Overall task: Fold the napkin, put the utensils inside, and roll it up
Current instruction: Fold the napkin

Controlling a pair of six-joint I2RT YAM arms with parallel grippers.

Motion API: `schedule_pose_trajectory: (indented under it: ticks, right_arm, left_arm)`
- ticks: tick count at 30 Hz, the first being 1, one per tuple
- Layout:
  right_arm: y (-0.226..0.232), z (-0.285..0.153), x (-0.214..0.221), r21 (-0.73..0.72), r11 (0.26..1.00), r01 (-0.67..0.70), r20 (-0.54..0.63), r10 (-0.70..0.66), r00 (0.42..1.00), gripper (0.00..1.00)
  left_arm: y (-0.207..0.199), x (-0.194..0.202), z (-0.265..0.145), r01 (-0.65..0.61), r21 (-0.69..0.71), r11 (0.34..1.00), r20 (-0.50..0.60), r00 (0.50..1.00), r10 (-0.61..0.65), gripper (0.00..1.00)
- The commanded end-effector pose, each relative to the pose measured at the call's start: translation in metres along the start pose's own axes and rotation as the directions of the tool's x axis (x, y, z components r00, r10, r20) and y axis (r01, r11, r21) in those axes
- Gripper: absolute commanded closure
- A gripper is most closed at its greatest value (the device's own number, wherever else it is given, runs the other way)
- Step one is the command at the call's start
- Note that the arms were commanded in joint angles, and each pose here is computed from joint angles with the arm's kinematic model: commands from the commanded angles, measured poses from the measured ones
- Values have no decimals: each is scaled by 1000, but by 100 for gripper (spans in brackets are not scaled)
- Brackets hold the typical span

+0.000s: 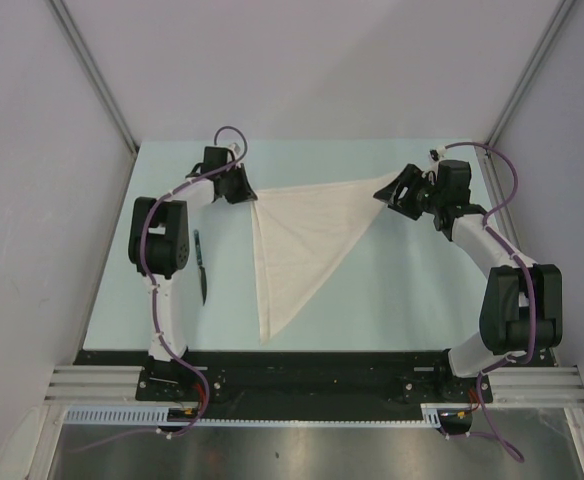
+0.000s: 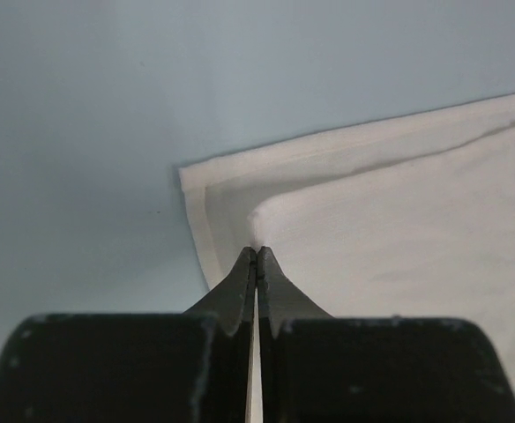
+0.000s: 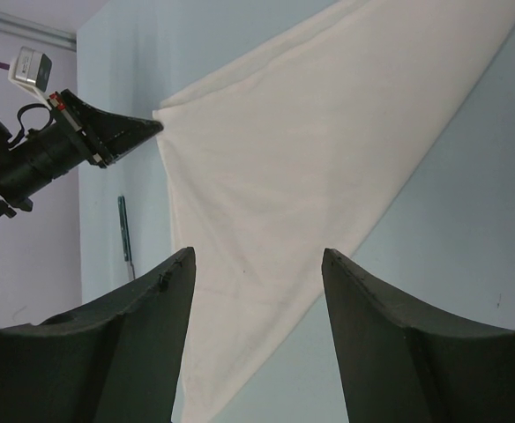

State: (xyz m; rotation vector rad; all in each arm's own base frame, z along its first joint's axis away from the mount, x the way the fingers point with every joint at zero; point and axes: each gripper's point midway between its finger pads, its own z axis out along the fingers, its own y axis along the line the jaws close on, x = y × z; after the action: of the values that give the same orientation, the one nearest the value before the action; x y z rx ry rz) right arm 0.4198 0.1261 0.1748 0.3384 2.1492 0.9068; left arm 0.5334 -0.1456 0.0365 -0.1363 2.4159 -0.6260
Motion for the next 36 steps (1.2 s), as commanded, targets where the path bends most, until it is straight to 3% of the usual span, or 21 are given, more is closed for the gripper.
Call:
schedule_pose_trajectory:
  ticks: [1, 26, 28, 29, 30, 31, 33, 36]
  right_arm:
    - [-1, 2, 0, -10, 1000, 11, -5, -11, 1000, 36]
    - [-3, 1, 3, -3, 1000, 11, -17, -11, 1000, 36]
    - [-3, 0, 4, -3, 1000, 12, -18, -12, 1000, 36]
    - [-3, 0, 4, 1, 1000, 15, -18, -15, 1000, 36]
    - [-4, 0, 4, 2, 1000, 15, -20, -15, 1000, 35]
    - [-4, 0, 4, 5, 1000, 16, -18, -16, 1000, 36]
    - [-5, -1, 4, 13, 1000, 19, -17, -19, 1000, 36]
    - [-10, -2, 6, 29, 999, 22, -20, -22, 1000, 35]
  left_arm:
    - [-12, -50, -17, -60, 29, 998, 113, 992, 56, 100]
    - [12, -44, -1, -38, -1, 999, 61, 997, 38, 100]
    - [12, -46, -3, -39, -11, 999, 69, 997, 39, 91]
    - [13, -47, -4, -38, -17, 999, 71, 997, 39, 80]
    - [12, -50, -6, -40, -21, 999, 80, 996, 42, 54]
    - [11, -53, -10, -43, -29, 999, 89, 995, 45, 44]
    - [10, -58, -15, -48, -38, 998, 102, 993, 52, 29]
    - [9, -68, -31, -68, -75, 995, 134, 988, 77, 22]
